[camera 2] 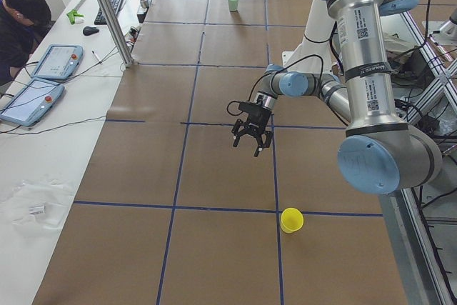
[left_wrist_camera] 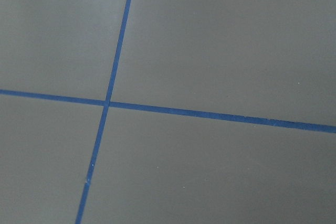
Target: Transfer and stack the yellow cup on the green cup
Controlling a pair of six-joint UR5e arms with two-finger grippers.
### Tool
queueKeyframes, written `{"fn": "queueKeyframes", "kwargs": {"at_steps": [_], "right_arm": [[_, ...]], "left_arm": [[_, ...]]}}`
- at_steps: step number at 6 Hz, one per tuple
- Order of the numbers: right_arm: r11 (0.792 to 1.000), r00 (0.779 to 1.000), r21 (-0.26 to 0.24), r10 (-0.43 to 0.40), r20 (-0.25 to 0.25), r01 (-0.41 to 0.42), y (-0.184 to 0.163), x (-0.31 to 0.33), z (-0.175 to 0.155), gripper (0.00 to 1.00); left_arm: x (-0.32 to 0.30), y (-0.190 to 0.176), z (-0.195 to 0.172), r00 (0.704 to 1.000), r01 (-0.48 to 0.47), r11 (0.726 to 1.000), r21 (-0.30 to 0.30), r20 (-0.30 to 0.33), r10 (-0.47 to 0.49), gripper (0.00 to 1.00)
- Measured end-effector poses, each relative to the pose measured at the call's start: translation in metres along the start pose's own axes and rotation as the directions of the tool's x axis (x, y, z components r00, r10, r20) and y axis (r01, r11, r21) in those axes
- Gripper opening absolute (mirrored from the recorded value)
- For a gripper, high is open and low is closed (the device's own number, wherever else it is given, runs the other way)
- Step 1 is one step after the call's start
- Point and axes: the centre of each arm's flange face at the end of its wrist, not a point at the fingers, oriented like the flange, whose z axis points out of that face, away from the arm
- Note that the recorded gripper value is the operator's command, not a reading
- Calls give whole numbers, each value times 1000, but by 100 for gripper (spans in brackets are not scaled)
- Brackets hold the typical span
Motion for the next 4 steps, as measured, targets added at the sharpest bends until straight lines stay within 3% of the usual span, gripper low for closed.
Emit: {"fn": "queueKeyframes", "kwargs": {"at_steps": [2,4], "right_arm": [[1000,1000,1,-1,13,1,0,-2,0,100],[1000,1000,2,-3,15,3,0,-2,0,100]], "left_arm": [[-41,33,7,972,152,982,116,160,-170,100],[-75,85,18,929,224,951,215,247,-275,100]]}}
